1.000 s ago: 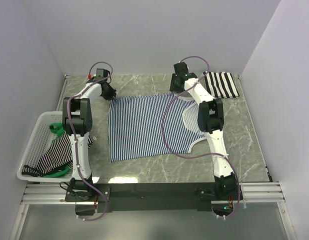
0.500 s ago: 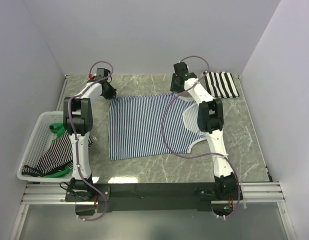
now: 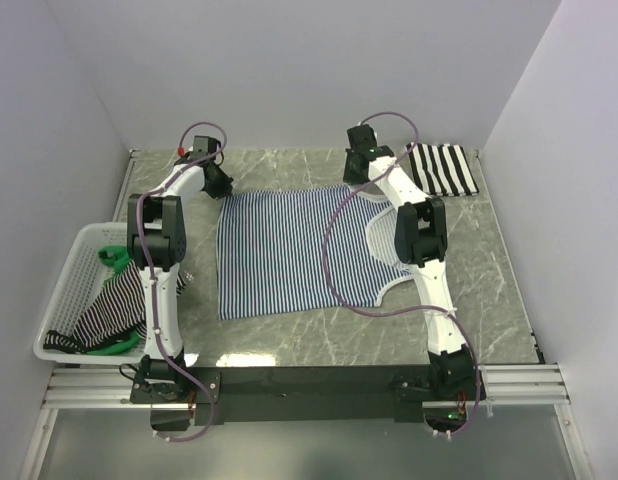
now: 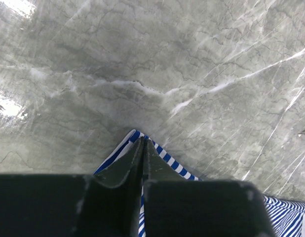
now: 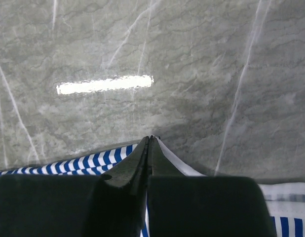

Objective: Fold and stack the tank tops
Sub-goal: Fold the tank top

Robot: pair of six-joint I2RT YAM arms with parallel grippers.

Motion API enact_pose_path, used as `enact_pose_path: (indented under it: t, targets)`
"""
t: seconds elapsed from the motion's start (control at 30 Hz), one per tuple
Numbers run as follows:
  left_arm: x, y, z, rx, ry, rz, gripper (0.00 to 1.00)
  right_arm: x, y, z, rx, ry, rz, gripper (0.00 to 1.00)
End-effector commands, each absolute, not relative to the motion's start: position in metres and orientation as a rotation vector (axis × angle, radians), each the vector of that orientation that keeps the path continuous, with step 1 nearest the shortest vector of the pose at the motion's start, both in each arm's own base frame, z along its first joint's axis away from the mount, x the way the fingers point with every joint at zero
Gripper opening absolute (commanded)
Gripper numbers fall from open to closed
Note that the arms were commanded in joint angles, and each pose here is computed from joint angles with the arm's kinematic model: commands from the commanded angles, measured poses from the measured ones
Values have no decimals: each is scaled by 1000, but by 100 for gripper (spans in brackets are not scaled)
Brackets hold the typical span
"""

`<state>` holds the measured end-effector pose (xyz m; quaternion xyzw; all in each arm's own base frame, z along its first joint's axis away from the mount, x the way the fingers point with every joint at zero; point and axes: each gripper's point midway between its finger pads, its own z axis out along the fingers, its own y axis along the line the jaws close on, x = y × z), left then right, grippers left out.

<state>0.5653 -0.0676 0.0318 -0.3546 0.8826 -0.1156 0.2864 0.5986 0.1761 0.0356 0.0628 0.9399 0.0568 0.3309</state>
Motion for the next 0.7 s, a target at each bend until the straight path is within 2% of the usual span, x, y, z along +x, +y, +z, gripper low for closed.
enact_pose_path:
  t: [0.0, 0.1, 0.5, 0.67]
  targets:
    - [572, -70, 45, -907, 2332, -329, 6, 603, 172, 55, 192, 2400, 115, 0]
    - [571, -67, 56, -917, 2285, -344, 1, 605, 166, 72, 223, 2346, 103, 0]
    - [582, -54, 125, -889, 2028, -464, 1, 604, 153, 135, 291, 2143, 136, 0]
    - [582, -56, 122, -887, 2027, -498, 2, 598, 155, 135, 293, 2141, 163, 0]
